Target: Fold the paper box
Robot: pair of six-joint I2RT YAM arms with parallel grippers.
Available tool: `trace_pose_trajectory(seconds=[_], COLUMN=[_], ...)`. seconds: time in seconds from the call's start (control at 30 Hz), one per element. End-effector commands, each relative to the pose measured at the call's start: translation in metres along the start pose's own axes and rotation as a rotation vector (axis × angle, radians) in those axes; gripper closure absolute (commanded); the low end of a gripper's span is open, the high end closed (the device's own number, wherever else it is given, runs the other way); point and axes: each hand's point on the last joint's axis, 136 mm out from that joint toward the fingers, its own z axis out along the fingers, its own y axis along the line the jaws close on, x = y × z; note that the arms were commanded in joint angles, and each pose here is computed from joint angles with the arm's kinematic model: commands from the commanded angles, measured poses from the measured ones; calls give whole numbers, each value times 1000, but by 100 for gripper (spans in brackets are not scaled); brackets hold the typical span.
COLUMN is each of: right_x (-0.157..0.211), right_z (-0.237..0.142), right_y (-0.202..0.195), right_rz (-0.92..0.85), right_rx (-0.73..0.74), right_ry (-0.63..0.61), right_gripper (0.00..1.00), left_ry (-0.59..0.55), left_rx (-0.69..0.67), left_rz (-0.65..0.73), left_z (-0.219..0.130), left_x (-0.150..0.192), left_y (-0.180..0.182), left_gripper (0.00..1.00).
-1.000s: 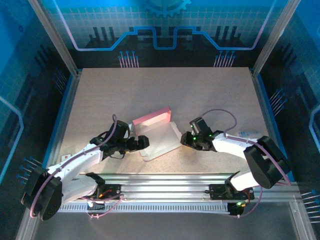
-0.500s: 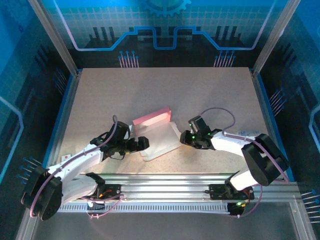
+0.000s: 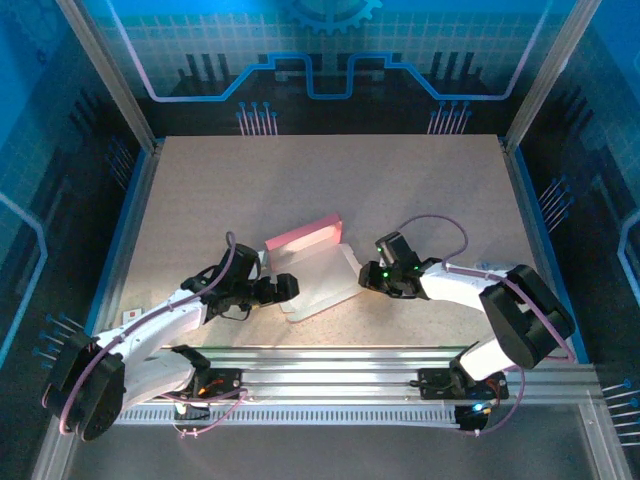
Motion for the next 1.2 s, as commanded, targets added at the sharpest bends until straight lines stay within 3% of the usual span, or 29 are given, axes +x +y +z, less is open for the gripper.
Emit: trace_pose_trajectory(seconds=[0.0, 0.47, 0.7, 0.83, 1.17], right_x=[-9, -10, -13, -16, -19], right_z=[-4, -6, -12, -24, -69], right_y=[16, 17, 19, 19, 12], right_rz=[-38, -71, -106, -142, -192], right_rx=[-55, -59, -45, -29, 32], right_ry=[-42, -44, -50, -53, 89], right_gripper=[69, 79, 93, 96, 97], left_ry=[5, 15, 19, 29, 8], left_rx=[5, 23, 69, 86, 140], left_rz=[-16, -33, -28, -11, 74], left_z=[4, 6, -9, -20, -58], left_x=[3, 3, -4, -7, -22], left_y=[1, -7, -28, -39, -74], left_gripper=[1, 1, 1, 1, 1])
